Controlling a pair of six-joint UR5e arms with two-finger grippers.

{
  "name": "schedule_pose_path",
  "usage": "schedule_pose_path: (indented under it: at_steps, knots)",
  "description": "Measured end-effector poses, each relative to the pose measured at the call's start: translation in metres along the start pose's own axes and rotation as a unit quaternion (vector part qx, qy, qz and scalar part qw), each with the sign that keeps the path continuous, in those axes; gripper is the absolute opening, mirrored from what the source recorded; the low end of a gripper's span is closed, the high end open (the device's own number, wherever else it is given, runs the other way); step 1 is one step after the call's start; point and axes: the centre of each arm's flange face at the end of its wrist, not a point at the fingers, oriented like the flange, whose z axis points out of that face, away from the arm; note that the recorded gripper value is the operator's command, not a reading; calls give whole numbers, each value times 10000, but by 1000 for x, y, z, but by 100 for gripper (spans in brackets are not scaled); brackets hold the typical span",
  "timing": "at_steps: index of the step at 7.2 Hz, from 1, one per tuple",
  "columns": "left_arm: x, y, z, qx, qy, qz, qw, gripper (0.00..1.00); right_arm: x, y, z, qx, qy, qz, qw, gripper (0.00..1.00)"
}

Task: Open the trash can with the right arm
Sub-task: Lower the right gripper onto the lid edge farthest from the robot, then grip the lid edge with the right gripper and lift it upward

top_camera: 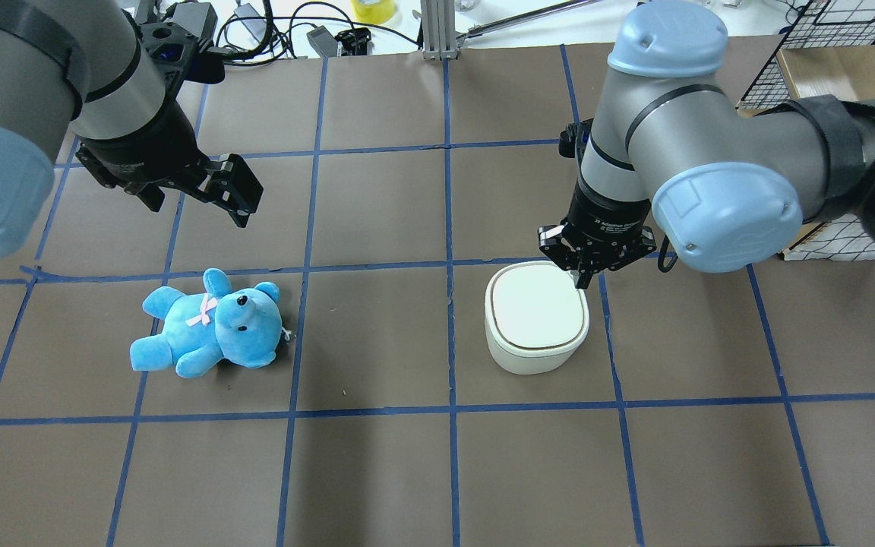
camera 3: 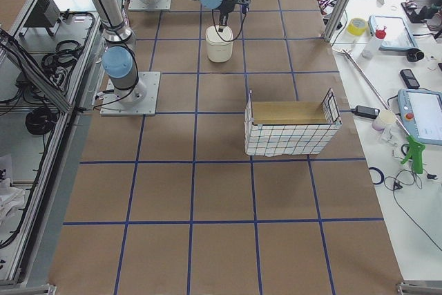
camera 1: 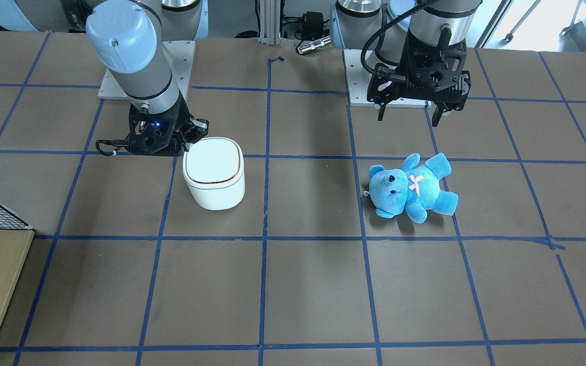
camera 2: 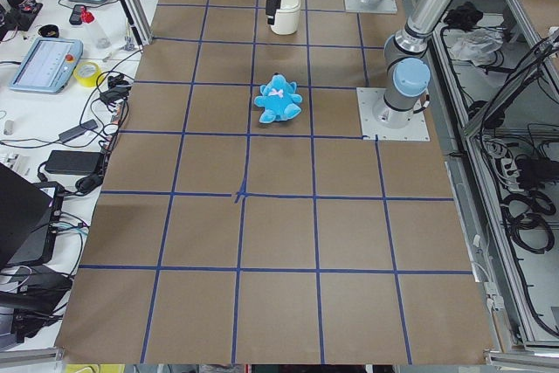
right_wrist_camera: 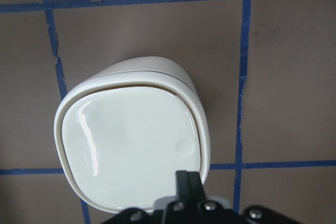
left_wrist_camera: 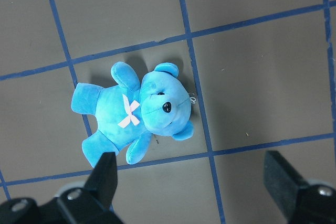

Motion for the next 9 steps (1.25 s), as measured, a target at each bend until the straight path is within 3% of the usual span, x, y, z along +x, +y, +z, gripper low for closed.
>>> schedule_pose_path:
  at_steps: [4, 9]
  knots:
    - [0, 0, 0, 0, 0, 0, 10000, 100, 0, -3, 35, -104, -39, -36, 9999, 3]
    - [0, 0, 0, 0, 0, 0, 10000, 100, 1, -6, 46, -208, -10, -44, 9998, 4]
